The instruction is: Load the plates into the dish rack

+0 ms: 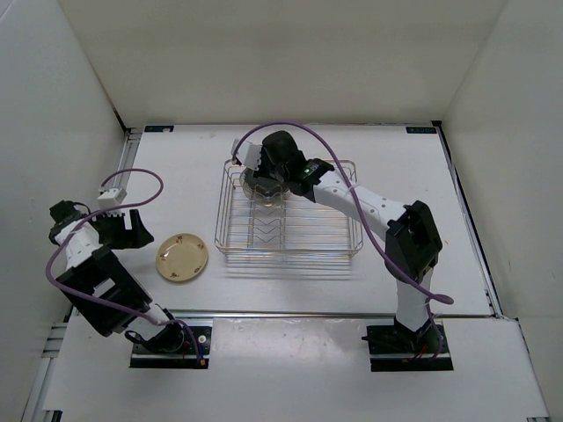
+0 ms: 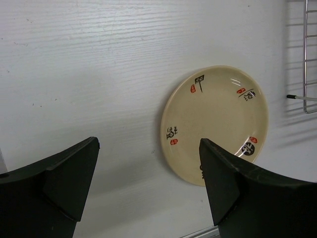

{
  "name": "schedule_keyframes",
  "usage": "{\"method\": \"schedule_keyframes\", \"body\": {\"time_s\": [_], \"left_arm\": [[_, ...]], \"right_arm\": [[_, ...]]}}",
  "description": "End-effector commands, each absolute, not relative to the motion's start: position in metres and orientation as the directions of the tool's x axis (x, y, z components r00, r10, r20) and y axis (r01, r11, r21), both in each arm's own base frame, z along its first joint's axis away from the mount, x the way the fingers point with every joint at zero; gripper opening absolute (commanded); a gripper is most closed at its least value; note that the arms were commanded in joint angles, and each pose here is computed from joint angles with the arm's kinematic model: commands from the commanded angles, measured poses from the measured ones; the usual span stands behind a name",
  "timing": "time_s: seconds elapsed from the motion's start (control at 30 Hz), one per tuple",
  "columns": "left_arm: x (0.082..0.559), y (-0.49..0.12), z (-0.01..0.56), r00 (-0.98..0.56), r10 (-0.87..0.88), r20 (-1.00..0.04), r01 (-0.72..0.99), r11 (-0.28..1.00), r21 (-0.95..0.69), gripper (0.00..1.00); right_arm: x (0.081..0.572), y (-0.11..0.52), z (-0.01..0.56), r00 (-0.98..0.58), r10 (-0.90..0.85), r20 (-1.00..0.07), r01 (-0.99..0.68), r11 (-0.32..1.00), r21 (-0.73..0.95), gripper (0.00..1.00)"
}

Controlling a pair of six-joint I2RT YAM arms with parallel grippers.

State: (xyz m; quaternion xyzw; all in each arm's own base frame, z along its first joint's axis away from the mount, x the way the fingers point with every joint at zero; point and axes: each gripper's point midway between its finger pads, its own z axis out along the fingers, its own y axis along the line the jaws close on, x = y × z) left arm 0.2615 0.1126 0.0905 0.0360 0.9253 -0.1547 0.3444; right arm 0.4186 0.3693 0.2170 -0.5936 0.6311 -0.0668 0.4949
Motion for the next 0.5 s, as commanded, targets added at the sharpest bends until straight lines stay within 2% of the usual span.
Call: {"method": "schedule_keyframes", "body": {"time_s": [0.0,0.47], "left_arm": [[0.266,0.110,0.092,-0.736,-0.032,-0.676,0.208,0.940,-0.271,0.93],[0.264,0.115,0.062,-0.797,-0.064,-0.600,0.178,0.925,-0.335,0.93]], "right_arm": [[0.416,0.369,0.254,0.216,-0.768,-0.603,-0.633,0.360,-0.685,0.01],[0.401,0.363,0.233,0.187,-0.767,-0.614,-0.688,0.344,-0.639,0.01]]}}
